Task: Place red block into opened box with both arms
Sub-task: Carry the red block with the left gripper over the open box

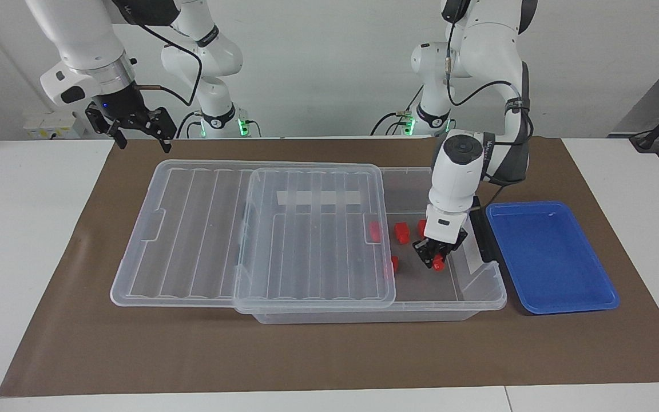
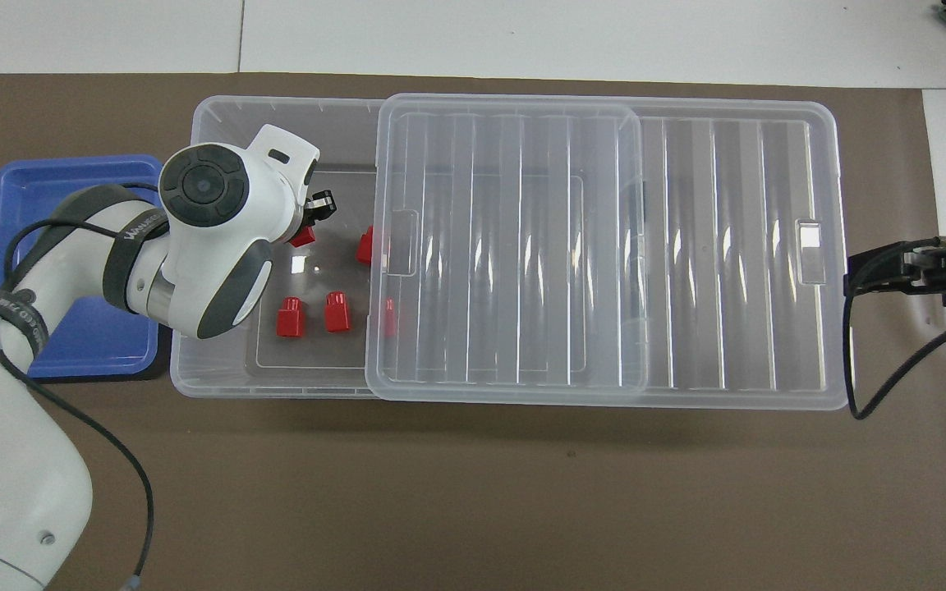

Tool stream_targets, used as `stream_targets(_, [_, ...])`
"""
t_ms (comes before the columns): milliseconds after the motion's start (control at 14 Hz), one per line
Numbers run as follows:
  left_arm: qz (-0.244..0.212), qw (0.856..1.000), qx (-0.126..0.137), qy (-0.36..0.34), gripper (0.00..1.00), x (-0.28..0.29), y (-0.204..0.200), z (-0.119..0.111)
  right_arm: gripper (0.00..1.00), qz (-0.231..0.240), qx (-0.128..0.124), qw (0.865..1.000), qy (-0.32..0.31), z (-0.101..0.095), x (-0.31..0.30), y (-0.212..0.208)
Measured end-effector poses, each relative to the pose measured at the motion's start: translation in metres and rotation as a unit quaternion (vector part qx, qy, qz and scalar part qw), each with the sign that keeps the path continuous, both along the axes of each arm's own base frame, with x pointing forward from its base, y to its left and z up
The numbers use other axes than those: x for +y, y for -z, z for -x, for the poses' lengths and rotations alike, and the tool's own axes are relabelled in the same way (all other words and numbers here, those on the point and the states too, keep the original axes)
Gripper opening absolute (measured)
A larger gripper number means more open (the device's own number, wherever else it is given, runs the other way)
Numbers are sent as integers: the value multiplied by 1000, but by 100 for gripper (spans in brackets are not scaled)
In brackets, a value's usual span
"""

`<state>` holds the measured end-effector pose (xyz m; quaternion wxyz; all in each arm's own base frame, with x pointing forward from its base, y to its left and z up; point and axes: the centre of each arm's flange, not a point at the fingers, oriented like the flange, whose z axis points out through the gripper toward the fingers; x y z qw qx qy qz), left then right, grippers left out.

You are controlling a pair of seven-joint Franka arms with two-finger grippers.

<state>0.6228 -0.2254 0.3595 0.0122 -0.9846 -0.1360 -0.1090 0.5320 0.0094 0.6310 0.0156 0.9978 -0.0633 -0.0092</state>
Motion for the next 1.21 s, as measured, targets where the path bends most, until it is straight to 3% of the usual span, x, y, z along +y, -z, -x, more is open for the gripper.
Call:
stream_targets(357, [3, 1000, -7, 3, 34, -6, 29, 4, 100, 0, 1, 1000, 0, 0, 0, 1])
stream_targets(1214, [2, 999, -35, 14, 34, 8, 54, -2, 100, 0, 2, 1000, 0, 1, 0, 2])
